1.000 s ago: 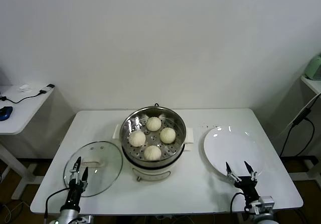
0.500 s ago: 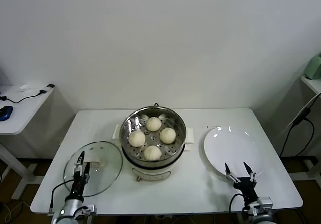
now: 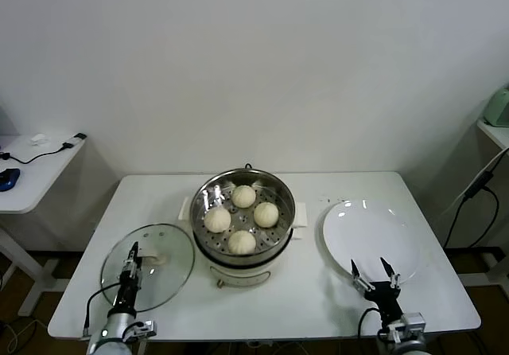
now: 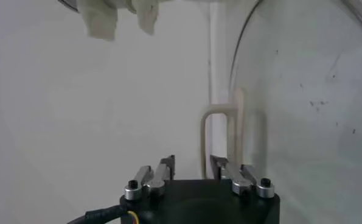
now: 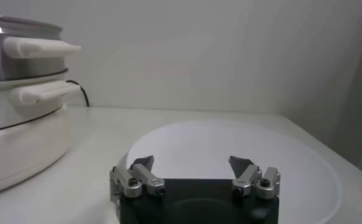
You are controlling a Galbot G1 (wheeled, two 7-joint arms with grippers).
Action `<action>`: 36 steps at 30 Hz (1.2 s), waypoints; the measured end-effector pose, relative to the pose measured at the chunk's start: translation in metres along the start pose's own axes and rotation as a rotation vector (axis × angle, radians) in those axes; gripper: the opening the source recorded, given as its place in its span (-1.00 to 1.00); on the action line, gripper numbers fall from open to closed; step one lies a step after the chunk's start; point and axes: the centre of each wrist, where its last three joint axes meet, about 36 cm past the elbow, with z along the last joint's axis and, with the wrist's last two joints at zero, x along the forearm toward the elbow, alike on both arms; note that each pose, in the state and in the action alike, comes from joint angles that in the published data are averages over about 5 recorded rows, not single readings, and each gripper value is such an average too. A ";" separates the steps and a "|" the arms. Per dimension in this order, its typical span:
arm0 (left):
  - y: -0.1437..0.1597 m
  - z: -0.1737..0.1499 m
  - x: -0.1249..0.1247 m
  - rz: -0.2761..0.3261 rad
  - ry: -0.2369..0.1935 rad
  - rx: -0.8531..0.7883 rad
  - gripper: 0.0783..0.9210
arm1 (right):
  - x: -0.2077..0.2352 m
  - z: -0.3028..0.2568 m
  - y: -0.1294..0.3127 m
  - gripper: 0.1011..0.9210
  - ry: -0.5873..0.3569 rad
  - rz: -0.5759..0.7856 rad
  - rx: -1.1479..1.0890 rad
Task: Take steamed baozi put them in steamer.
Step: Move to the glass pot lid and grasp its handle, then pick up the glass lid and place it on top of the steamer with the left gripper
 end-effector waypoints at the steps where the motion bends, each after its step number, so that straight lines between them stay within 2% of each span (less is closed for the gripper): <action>1: 0.000 0.000 0.000 0.000 0.003 0.001 -0.26 | 0.000 0.000 0.001 0.76 0.000 -0.001 0.002; 8: 0.004 0.003 0.000 0.006 0.027 0.004 -0.74 | 0.000 -0.003 0.003 0.76 -0.002 -0.006 0.009; 11: 0.014 0.006 -0.001 -0.001 0.035 0.006 -0.85 | 0.000 -0.006 0.003 0.76 -0.004 -0.006 0.011; 19: 0.061 0.029 -0.003 -0.016 0.064 0.036 -0.86 | -0.002 -0.013 0.006 0.76 -0.013 -0.007 0.022; 26: 0.136 0.045 -0.019 -0.044 0.102 0.086 -0.86 | -0.004 -0.019 0.012 0.76 -0.015 -0.002 0.039; 31: 0.194 0.029 -0.032 -0.076 0.105 0.129 -0.86 | -0.004 -0.020 0.016 0.76 -0.018 -0.001 0.046; 36: 0.233 -0.012 -0.035 -0.082 0.078 0.158 -0.86 | -0.002 -0.019 0.021 0.76 -0.027 -0.005 0.052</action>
